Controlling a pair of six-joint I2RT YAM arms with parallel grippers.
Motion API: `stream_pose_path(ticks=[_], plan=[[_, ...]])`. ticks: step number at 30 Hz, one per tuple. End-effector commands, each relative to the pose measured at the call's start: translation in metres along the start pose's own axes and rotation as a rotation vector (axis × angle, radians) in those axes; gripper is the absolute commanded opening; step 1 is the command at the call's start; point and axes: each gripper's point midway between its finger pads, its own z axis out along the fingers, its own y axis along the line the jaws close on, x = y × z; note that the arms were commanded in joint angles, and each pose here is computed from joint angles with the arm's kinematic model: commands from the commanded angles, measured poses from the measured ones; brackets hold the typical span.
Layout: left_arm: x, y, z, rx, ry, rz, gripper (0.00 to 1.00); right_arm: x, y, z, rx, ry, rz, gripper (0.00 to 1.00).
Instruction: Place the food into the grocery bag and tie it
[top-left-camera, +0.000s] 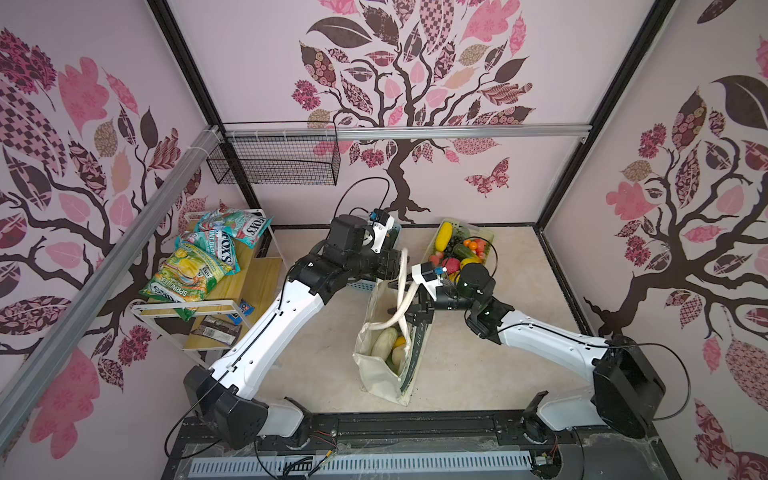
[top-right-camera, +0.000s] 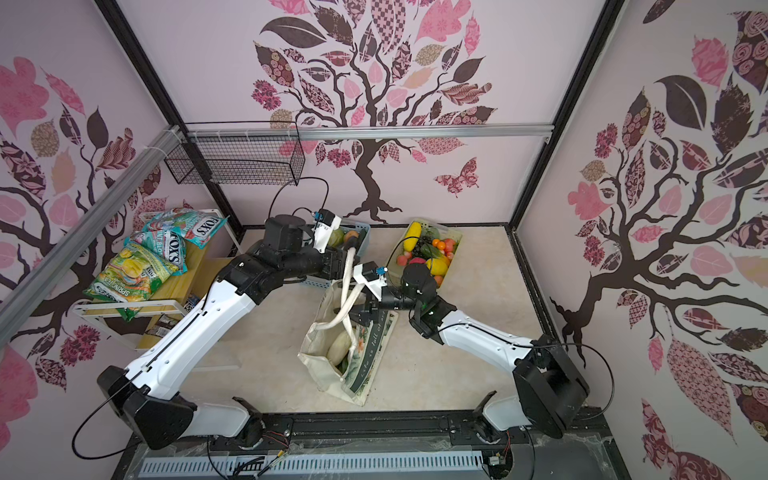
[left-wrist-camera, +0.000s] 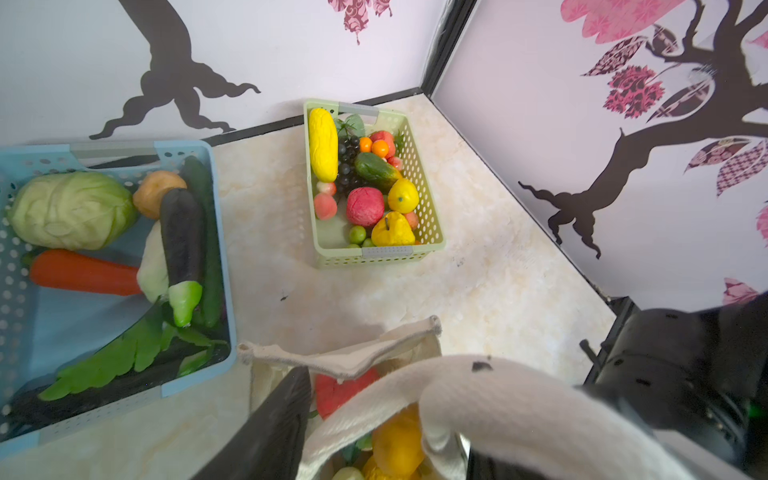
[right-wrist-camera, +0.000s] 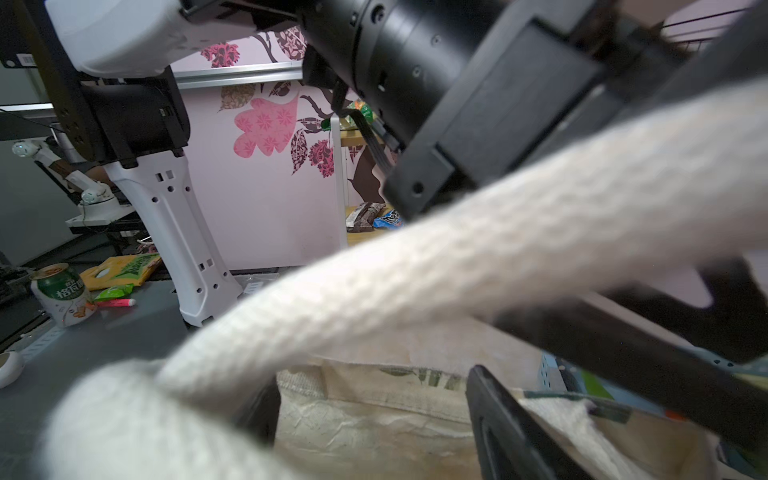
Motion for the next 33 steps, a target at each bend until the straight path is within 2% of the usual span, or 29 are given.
stream_pose_path(ticks=[1, 6, 10, 16, 22, 25, 29, 33], plan=[[-0.006, -0.006, -0.024, -0.008, -0.002, 0.025, 0.68, -0.028, 0.001, -0.004, 0.040, -0.038, -0.038, 0.73], [-0.003, -0.001, -0.041, -0.054, 0.005, 0.013, 0.79, -0.030, 0.000, -0.006, 0.059, -0.042, -0.023, 0.73], [0.001, -0.008, -0.049, 0.003, 0.016, 0.013, 0.85, -0.028, 0.001, -0.007, 0.063, -0.039, -0.007, 0.73], [0.009, 0.013, -0.057, -0.060, 0.020, -0.040, 0.85, -0.028, 0.003, -0.012, 0.075, -0.044, 0.005, 0.73], [0.011, 0.021, -0.080, -0.097, -0.025, -0.048, 0.75, -0.028, 0.004, -0.012, 0.074, -0.040, 0.011, 0.73], [0.012, -0.004, -0.094, 0.017, -0.058, 0.009, 0.65, -0.028, 0.004, -0.013, 0.077, -0.038, 0.013, 0.73], [0.026, -0.053, -0.109, 0.150, -0.083, 0.172, 0.66, -0.027, 0.004, -0.014, 0.082, -0.036, 0.014, 0.73], [0.049, -0.065, -0.106, 0.191, -0.014, 0.225, 0.67, -0.028, 0.003, -0.015, 0.090, -0.033, 0.011, 0.73]])
